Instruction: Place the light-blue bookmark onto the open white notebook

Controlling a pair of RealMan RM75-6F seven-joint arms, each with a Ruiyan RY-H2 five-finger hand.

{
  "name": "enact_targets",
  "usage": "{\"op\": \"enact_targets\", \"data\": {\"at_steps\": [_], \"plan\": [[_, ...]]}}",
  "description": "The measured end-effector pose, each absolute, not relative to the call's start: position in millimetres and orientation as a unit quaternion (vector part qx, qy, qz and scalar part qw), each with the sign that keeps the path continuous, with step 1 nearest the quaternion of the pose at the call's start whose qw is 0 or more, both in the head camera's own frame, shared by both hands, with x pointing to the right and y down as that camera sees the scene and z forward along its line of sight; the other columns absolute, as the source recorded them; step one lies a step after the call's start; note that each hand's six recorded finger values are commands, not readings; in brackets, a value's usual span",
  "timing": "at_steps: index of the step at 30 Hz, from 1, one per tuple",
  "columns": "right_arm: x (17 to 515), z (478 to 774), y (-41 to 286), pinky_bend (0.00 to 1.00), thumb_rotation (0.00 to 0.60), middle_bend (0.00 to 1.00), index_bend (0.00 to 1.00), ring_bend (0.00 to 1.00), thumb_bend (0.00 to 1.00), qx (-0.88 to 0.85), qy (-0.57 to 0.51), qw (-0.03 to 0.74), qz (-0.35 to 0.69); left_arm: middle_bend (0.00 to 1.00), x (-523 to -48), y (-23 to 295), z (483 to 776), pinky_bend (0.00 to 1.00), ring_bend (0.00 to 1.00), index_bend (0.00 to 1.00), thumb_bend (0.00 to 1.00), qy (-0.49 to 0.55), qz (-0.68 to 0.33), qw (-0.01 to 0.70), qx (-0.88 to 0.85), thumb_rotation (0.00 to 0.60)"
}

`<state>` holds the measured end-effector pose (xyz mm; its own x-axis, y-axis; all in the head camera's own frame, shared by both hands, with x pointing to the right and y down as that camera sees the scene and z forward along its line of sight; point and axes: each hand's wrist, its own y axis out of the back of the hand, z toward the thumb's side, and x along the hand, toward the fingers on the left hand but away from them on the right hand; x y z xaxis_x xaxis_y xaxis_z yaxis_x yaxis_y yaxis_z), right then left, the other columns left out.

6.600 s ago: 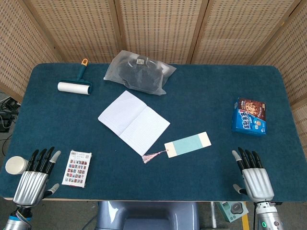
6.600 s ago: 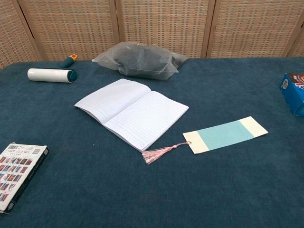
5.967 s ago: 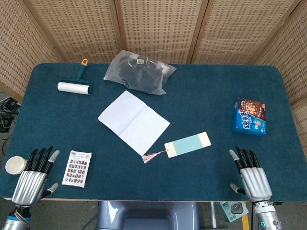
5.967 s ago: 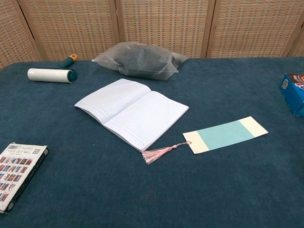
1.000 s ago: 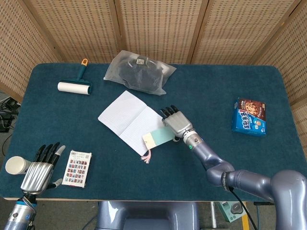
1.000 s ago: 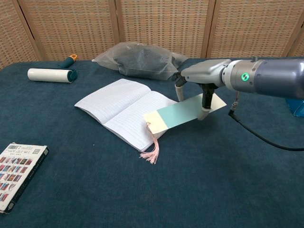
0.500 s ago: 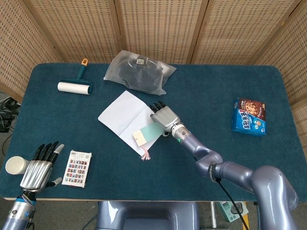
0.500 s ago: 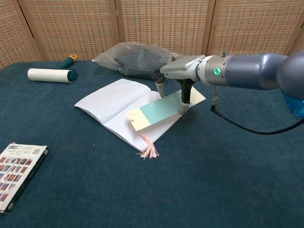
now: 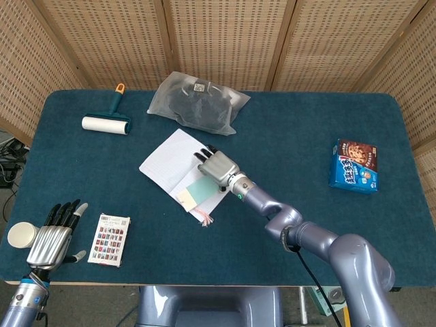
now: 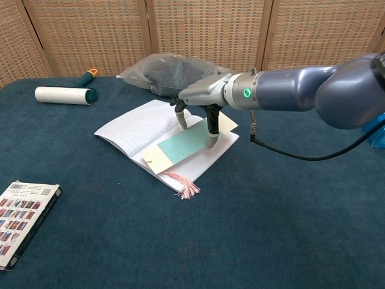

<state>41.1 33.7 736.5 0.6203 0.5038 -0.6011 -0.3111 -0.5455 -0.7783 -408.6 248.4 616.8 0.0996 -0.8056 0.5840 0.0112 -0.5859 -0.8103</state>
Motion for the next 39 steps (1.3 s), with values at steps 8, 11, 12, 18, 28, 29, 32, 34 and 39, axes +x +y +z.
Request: {"op": "enact_targets", "data": {"at_steps": [8,11,12,18,28,29,32,34,39], "plan": [[31,743,24,0.06,0.600,0.12,0.58,0.00,0.26,-0.753,-0.036,0.494,0.432,0.00,-410,249,620,0.00,0.00,0.00,0.00,0.299,-0.602,0.335,-0.660,0.600],[31,745,21,0.06,0.600,0.12,0.58,0.00,0.26,-0.748,-0.028,0.500,0.435,0.00,-411,249,623,0.00,0.00,0.00,0.00,0.297,-0.605,0.332,-0.660,0.600],[31,746,20,0.06,0.600,0.12,0.58,0.00,0.26,-0.747,-0.026,0.502,0.436,0.00,-411,249,623,0.00,0.00,0.00,0.00,0.297,-0.605,0.331,-0.660,0.600],[30,752,20,0.06,0.600,0.12,0.58,0.00,0.26,-0.747,-0.018,0.500,0.438,0.00,-412,249,625,0.00,0.00,0.00,0.00,0.296,-0.608,0.330,-0.658,0.600],[20,752,16,0.06,0.600,0.11,0.58,0.00,0.26,-0.749,-0.019,0.503,0.430,0.00,-412,248,628,0.00,0.00,0.00,0.00,0.293,-0.613,0.326,-0.657,0.600],[19,752,15,0.06,0.600,0.11,0.58,0.00,0.26,-0.749,-0.019,0.504,0.429,0.00,-413,248,628,0.00,0.00,0.00,0.00,0.293,-0.614,0.326,-0.657,0.600],[16,752,14,0.06,0.600,0.11,0.58,0.00,0.26,-0.750,-0.020,0.504,0.428,0.00,-413,249,628,0.00,0.00,0.00,0.00,0.293,-0.614,0.325,-0.657,0.600],[14,752,14,0.06,0.600,0.11,0.58,0.00,0.26,-0.749,-0.020,0.505,0.428,0.00,-413,248,628,0.00,0.00,0.00,0.00,0.293,-0.614,0.325,-0.657,0.600],[10,752,13,0.06,0.600,0.11,0.58,0.00,0.26,-0.748,-0.017,0.509,0.426,0.00,-414,248,628,0.00,0.00,0.00,0.00,0.295,-0.615,0.323,-0.656,0.600]]}}
